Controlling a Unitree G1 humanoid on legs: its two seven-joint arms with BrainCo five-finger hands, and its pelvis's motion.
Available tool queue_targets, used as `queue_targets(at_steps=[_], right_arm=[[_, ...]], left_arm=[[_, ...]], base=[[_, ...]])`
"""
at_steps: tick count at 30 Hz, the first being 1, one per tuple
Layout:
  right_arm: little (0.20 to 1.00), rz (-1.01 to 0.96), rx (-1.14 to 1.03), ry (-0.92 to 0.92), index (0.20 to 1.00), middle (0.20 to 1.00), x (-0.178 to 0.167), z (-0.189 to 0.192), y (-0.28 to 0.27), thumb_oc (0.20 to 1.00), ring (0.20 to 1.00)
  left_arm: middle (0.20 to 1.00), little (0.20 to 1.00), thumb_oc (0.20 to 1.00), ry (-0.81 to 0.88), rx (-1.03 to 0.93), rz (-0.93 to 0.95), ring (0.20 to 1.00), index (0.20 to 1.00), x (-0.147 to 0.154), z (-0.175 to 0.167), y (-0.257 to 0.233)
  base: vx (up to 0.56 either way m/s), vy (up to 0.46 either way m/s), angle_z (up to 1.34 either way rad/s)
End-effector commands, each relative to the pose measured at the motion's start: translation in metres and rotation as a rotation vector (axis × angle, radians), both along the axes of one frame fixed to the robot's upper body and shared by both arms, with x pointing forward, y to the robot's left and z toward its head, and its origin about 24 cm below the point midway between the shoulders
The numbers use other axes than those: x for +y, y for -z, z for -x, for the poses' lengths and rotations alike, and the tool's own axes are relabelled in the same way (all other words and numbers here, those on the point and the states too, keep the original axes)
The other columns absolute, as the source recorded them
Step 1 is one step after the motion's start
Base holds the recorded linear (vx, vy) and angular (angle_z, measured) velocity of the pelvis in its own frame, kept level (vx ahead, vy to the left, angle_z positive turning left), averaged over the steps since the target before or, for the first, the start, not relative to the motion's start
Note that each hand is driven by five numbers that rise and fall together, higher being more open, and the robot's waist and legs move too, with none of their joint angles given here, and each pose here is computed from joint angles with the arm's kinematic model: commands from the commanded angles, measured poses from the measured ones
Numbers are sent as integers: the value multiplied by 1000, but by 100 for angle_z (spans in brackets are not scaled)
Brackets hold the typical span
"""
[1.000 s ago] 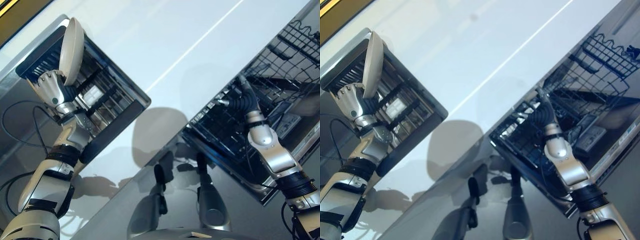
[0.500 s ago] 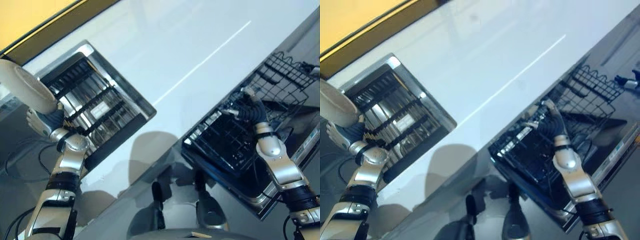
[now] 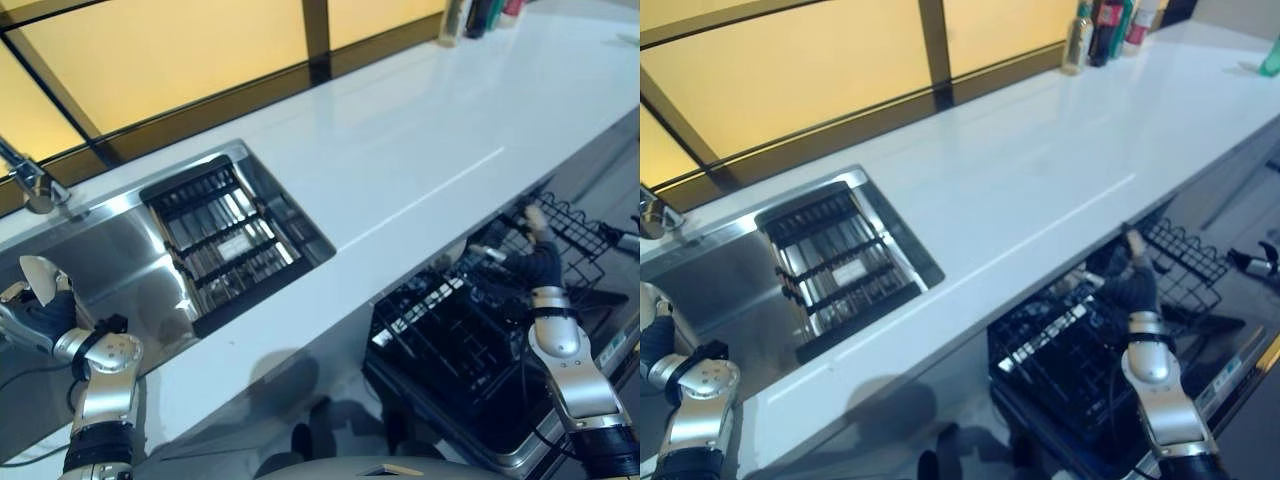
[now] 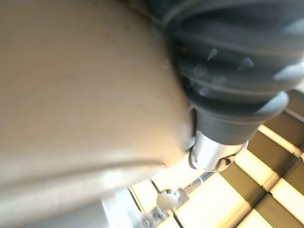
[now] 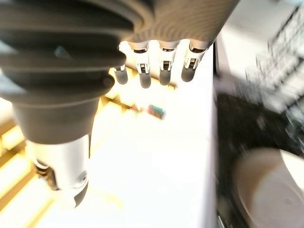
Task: Pick up plates and place into dishwasher.
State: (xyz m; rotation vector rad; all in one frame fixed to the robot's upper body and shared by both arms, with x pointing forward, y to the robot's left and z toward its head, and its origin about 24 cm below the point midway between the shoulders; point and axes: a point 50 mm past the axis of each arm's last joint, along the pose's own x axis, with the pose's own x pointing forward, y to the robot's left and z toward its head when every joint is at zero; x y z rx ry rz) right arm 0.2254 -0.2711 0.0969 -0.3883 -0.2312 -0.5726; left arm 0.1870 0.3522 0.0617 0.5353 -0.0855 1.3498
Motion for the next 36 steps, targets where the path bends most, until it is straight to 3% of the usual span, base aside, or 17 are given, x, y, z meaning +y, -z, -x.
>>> queue_targets(at_steps=[1,8,16,19,21,24,29,36], right_arm=[[1000,-62,-212,145,1000,1000,-11,19,-19,1000,1000],[1000,-126,-261,204,1000,1000,-24,30,-19,1000,1000],[1000,-6,-404,-300,1000,1000,27,5,-65,1000,1000],[1000,40,-426,-544,1000,1000,52,-1,-81,1000,1000],[1000,52,-457,-694,1000,1000,70,-1,-92,1000,1000],[1000,25,-484,-824,1000,1000,86,-5,-101,1000,1000],[1000,12,-491,-921,1000,1000,108,-11,-106,1000,1000],[1000,-25,-429,-977,1000,1000,109,-12,-100,1000,1000]], left_arm=[[200,200,200,36,-43,-172,200,200,10,4,-25],[200,200,200,132,-69,-254,200,200,4,3,-44],[200,200,200,353,-109,-296,200,200,-20,-24,-65],[200,200,200,596,-141,-287,200,200,-40,-41,-77],[200,200,200,890,-187,-245,200,200,-68,-54,-89],[200,200,200,1201,-253,-163,200,200,-99,-58,-94],[200,200,200,1546,-304,13,200,200,-130,-66,-95],[200,200,200,1978,-357,316,200,200,-158,-64,-92]], base=[[34,-17,2],[27,-24,0],[-9,-6,1],[-49,-20,8],[-74,-8,3],[-74,-2,7],[-56,-3,2],[-55,-4,0]])
